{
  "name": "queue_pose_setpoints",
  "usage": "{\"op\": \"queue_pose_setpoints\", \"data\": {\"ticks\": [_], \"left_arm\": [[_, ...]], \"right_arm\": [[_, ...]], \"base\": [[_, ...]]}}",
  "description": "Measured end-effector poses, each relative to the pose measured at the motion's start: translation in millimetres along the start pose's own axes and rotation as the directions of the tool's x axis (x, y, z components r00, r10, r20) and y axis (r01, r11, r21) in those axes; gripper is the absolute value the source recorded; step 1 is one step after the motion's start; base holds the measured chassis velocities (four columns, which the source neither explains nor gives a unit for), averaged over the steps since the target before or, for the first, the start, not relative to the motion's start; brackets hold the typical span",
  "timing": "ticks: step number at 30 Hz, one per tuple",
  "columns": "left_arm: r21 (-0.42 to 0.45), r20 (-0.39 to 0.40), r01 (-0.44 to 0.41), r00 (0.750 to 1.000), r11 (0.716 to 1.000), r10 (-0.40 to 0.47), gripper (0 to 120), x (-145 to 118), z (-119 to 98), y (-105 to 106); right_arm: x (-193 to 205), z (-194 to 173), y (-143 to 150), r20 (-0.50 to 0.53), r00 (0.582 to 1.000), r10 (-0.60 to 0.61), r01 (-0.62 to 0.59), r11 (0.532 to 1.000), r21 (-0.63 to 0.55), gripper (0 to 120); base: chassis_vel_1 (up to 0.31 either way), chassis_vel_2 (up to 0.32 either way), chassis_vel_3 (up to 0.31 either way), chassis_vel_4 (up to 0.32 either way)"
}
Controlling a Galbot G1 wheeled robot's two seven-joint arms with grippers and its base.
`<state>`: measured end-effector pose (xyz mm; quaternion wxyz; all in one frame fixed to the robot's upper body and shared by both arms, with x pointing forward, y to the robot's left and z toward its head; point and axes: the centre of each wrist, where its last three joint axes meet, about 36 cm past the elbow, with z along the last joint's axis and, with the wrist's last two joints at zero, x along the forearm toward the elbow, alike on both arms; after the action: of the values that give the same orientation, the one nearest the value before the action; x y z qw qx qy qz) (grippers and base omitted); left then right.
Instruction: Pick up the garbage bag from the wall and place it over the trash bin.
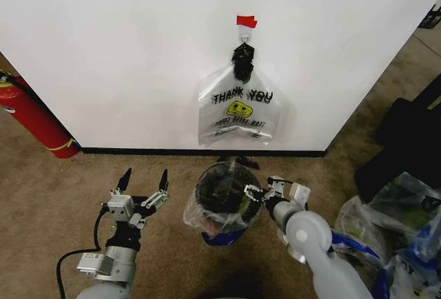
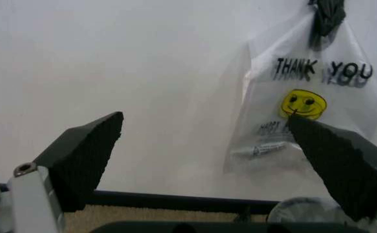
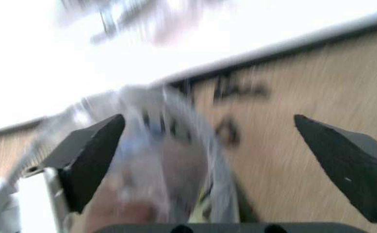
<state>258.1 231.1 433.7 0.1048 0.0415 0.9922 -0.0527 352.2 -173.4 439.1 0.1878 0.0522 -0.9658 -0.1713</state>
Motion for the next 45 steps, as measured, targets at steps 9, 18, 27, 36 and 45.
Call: {"op": "queue_pose_setpoints", "data": {"ticks": [9,18,27,36,45], "left_arm": [[-0.013,0.01,0.028,1.0,1.0,-0.028,100,-4.9,6.2,-15.9],[-0.086,0.02,0.033,0.999,0.996,-0.032,100,-5.1,14.8,-6.0],[-0.093,0.065,-0.002,0.998,0.996,0.008,100,1.8,22.6,15.0],[-0.087,0.083,-0.003,0.997,0.996,0.01,100,3.4,23.8,16.7],[-0.084,0.081,-0.001,0.997,0.996,0.007,100,6.3,26.0,6.4]], "right_arm": [[64.7,18.4,-0.9,0.433,0.901,0.03,-0.127,0.972,0.197,100],[122.7,30.5,-25.5,0.557,0.83,0.021,-0.217,0.933,0.287,100],[140.7,33.2,-54.3,0.626,0.779,-0.039,-0.179,0.943,0.282,100],[141.8,36.3,-60.6,0.629,0.774,-0.071,-0.139,0.95,0.279,100],[145.5,38.8,-54.4,0.626,0.776,-0.078,-0.128,0.952,0.277,100]], "base": [[0.0,0.0,0.0,0.0],[0.0,0.0,0.0,0.0],[0.0,0.0,0.0,0.0],[0.0,0.0,0.0,0.0],[0.0,0.0,0.0,0.0]]}}
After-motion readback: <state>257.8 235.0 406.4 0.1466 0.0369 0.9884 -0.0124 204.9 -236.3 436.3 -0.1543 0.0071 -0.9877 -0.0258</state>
